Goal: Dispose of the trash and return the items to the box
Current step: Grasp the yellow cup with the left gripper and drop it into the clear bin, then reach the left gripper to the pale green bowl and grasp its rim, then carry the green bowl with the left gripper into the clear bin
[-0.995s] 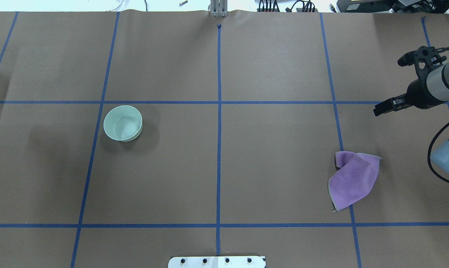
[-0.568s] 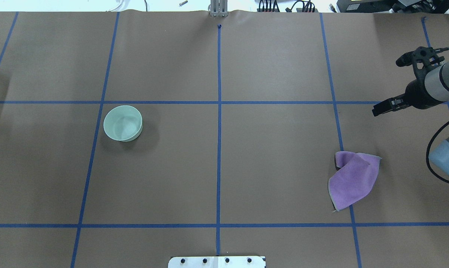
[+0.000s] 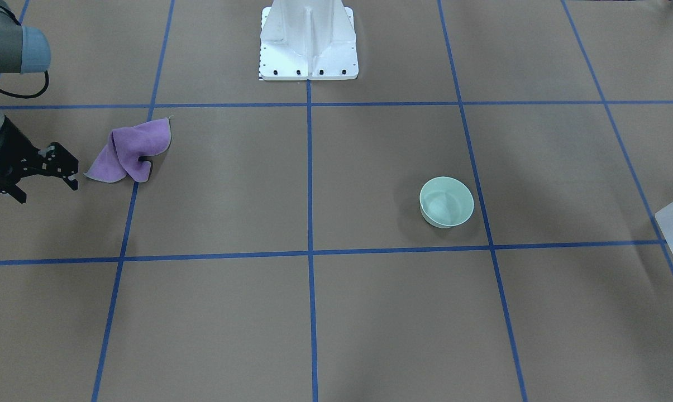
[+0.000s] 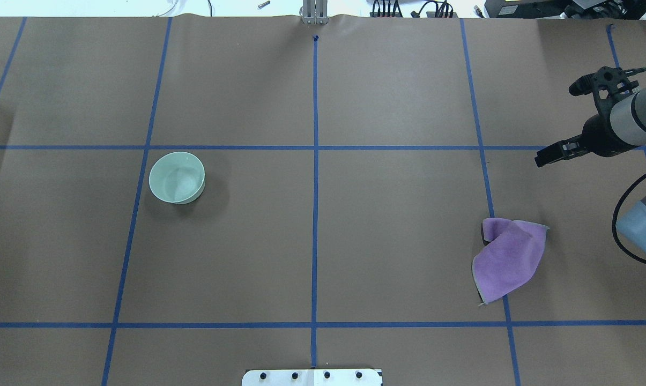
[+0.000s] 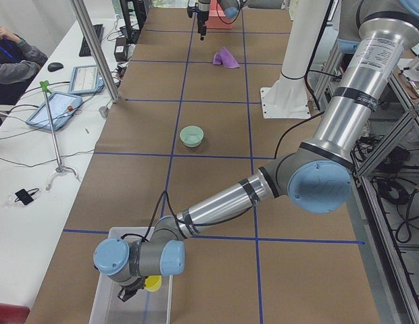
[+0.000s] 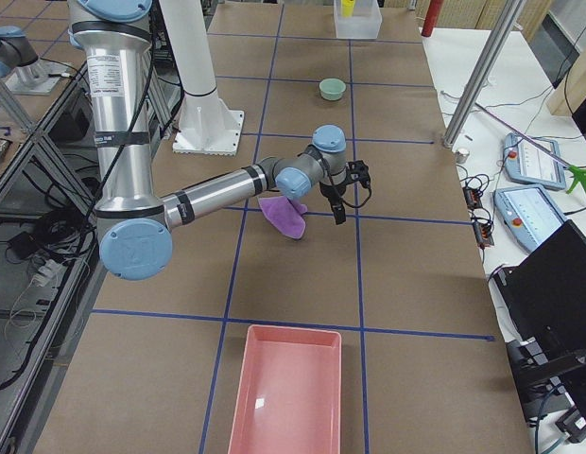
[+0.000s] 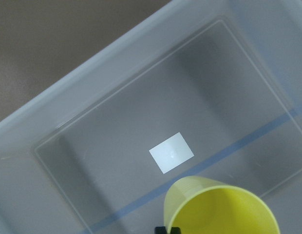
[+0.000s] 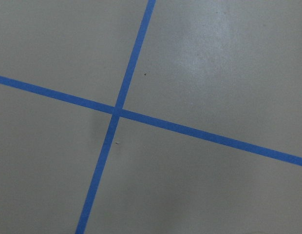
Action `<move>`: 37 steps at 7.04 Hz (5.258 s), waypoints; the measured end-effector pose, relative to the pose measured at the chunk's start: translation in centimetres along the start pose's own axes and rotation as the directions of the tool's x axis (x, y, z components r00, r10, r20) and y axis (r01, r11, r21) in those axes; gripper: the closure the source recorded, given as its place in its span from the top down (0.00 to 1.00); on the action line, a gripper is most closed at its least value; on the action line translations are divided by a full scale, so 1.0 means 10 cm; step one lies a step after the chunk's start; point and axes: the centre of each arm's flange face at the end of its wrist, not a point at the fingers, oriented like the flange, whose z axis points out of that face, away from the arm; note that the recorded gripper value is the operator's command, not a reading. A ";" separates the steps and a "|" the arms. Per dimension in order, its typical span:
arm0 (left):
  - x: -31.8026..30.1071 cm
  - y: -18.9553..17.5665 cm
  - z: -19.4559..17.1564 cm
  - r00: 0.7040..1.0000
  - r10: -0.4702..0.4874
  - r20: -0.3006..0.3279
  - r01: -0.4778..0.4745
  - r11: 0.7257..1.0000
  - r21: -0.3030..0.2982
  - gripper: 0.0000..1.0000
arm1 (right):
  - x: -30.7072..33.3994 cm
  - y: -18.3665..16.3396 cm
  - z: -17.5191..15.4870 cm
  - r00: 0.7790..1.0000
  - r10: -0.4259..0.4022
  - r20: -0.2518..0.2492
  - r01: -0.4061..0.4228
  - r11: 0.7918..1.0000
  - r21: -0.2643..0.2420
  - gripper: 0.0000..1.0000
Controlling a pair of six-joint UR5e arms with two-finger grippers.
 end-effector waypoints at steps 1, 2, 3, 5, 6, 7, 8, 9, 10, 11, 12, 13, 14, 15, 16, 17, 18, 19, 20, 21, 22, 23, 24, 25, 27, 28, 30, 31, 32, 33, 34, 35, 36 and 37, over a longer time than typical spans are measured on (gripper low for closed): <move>-0.04 0.08 0.07 1.000 -0.006 0.016 0.006 1.000 -0.018 0.00 | 0.00 0.00 0.00 1.000 0.000 0.000 0.000 1.000 0.000 1.00; -0.08 0.13 0.10 0.999 -0.011 0.037 0.012 0.999 -0.037 0.02 | 0.00 0.00 0.00 1.000 0.000 0.000 0.000 1.000 0.000 1.00; -0.09 0.17 0.13 0.999 -0.022 0.046 0.025 0.998 -0.049 0.44 | 0.00 0.00 0.00 1.000 0.000 0.000 0.000 1.000 0.000 1.00; -0.10 0.18 0.16 0.997 -0.051 0.062 0.054 0.998 -0.044 0.98 | -0.02 -0.01 -0.01 1.000 -0.002 0.000 0.002 1.000 0.003 1.00; -0.09 0.17 0.18 0.996 -0.043 0.072 0.045 0.998 -0.035 0.98 | -0.03 -0.03 -0.01 1.000 -0.003 -0.001 0.003 1.000 0.006 1.00; -0.08 0.10 0.15 0.996 -0.032 0.080 0.033 0.999 -0.023 0.98 | -0.03 -0.03 -0.01 1.000 -0.004 -0.002 0.004 1.000 0.008 1.00; -0.08 -0.06 0.04 0.996 -0.022 0.084 0.022 1.000 -0.004 0.98 | -0.03 -0.04 -0.01 1.000 -0.005 -0.002 0.005 1.000 0.009 1.00; -0.08 -0.30 -0.17 0.996 -0.032 0.077 0.031 0.999 0.023 0.98 | -0.04 -0.04 -0.01 1.000 -0.005 -0.002 0.005 1.000 0.010 1.00; 0.00 -0.60 -0.46 0.995 -0.079 0.055 0.076 0.996 0.056 0.98 | -0.04 -0.04 -0.02 1.000 -0.005 -0.002 0.005 1.000 0.010 1.00; 0.21 -0.93 -0.82 0.987 -0.160 0.014 0.158 0.983 0.093 0.98 | -0.04 -0.05 -0.02 1.000 -0.005 -0.001 0.005 1.000 0.011 1.00; 0.58 -1.24 -1.17 0.964 -0.263 -0.040 0.266 0.956 0.123 0.98 | -0.05 -0.05 -0.02 1.000 -0.006 -0.001 0.006 1.000 0.012 1.00; 1.10 -1.51 -1.34 0.931 -0.356 -0.087 0.365 0.922 0.133 0.98 | -0.05 -0.05 -0.02 1.000 -0.006 0.000 0.006 1.000 0.011 1.00; 1.80 -1.78 -1.33 0.891 -0.437 -0.127 0.451 0.884 0.121 0.98 | -0.06 -0.05 -0.01 1.000 -0.007 0.000 0.007 1.000 0.010 1.00; 2.50 -2.01 -1.27 0.852 -0.498 -0.158 0.516 0.851 0.096 0.98 | -0.06 -0.05 -0.01 1.000 -0.007 -0.001 0.007 1.000 0.010 1.00; 3.17 -2.21 -1.16 0.818 -0.545 -0.184 0.563 0.824 0.062 0.98 | -0.06 -0.05 -0.01 1.000 -0.007 -0.001 0.007 1.000 0.010 1.00; 3.75 -2.36 -1.00 0.801 -0.571 -0.181 0.585 0.810 0.035 0.98 | -0.06 -0.05 0.00 1.000 -0.008 -0.001 0.008 1.000 0.009 1.00; 4.26 -2.47 -0.78 0.799 -0.579 -0.163 0.590 0.807 0.026 0.98 | -0.06 -0.05 0.00 1.000 -0.008 0.000 0.008 1.000 0.009 1.00; 4.70 -2.52 -0.53 0.803 -0.576 -0.155 0.585 0.810 0.022 0.98 | -0.06 -0.05 0.00 1.000 -0.008 0.000 0.008 1.000 0.008 1.00; 5.06 -2.55 -0.28 0.812 -0.566 -0.146 0.574 0.819 0.019 0.98 | -0.06 -0.04 0.00 1.000 -0.007 0.000 0.007 1.000 0.007 1.00; 5.38 -2.56 -0.07 0.820 -0.556 -0.135 0.563 0.826 0.015 0.74 | -0.06 -0.05 0.01 1.000 -0.007 -0.001 0.007 1.000 0.006 1.00; 5.59 -2.58 0.07 0.826 -0.548 -0.131 0.554 0.833 0.010 0.45 | -0.06 -0.05 0.01 1.000 -0.006 -0.002 0.006 1.000 0.006 1.00; 5.68 -2.61 0.18 0.832 -0.538 -0.134 0.544 0.839 0.008 0.30 | -0.05 -0.05 0.02 1.000 -0.006 -0.002 0.006 1.000 0.005 1.00; 5.72 -2.65 0.32 0.839 -0.524 -0.145 0.531 0.847 0.011 0.09 | -0.05 -0.05 0.02 1.000 -0.006 -0.002 0.006 1.000 0.004 1.00; 5.73 -2.68 0.43 0.847 -0.507 -0.162 0.516 0.856 0.020 0.00 | -0.05 -0.04 0.02 1.000 -0.006 -0.002 0.006 1.000 0.004 1.00; 5.77 -2.70 0.48 0.855 -0.482 -0.190 0.497 0.867 0.036 0.00 | -0.05 -0.04 0.03 1.000 -0.006 -0.002 0.006 1.000 0.003 1.00; 5.80 -2.71 0.44 0.857 -0.474 -0.202 0.490 0.871 0.039 0.00 | -0.06 -0.04 0.03 1.000 -0.007 -0.002 0.007 1.000 0.003 1.00; 5.70 -2.70 0.16 0.849 -0.471 -0.240 0.494 0.868 0.043 0.00 | -0.06 -0.05 0.03 1.000 -0.007 -0.002 0.007 1.000 0.004 1.00; 5.31 -2.66 -0.09 0.832 -0.489 -0.262 0.517 0.855 0.046 0.00 | -0.06 -0.04 0.03 1.000 -0.007 -0.002 0.007 1.000 0.003 1.00; 4.74 -2.54 -0.33 0.832 -0.486 -0.267 0.519 0.852 0.066 0.00 | -0.06 -0.04 0.03 1.000 -0.007 -0.002 0.007 1.000 0.004 1.00; 4.01 -2.31 -0.46 0.854 -0.458 -0.245 0.491 0.866 0.092 0.00 | -0.06 -0.05 0.03 1.000 -0.007 -0.002 0.007 1.000 0.004 1.00; 3.25 -2.06 -0.53 0.883 -0.422 -0.205 0.449 0.887 0.107 0.00 | -0.06 -0.05 0.03 1.000 -0.007 -0.002 0.007 1.000 0.004 1.00; 2.52 -1.82 -0.59 0.909 -0.383 -0.162 0.403 0.908 0.112 0.00 | -0.06 -0.05 0.03 1.000 -0.008 -0.002 0.008 1.000 0.004 1.00; 1.87 -1.64 -0.63 0.926 -0.355 -0.128 0.369 0.924 0.105 0.00 | -0.06 -0.04 0.03 1.000 -0.008 -0.003 0.008 1.000 0.003 1.00; 1.33 -1.49 -0.61 0.935 -0.338 -0.109 0.348 0.934 0.086 0.00 | -0.07 -0.04 0.04 1.000 -0.009 -0.006 0.009 1.000 0.004 1.00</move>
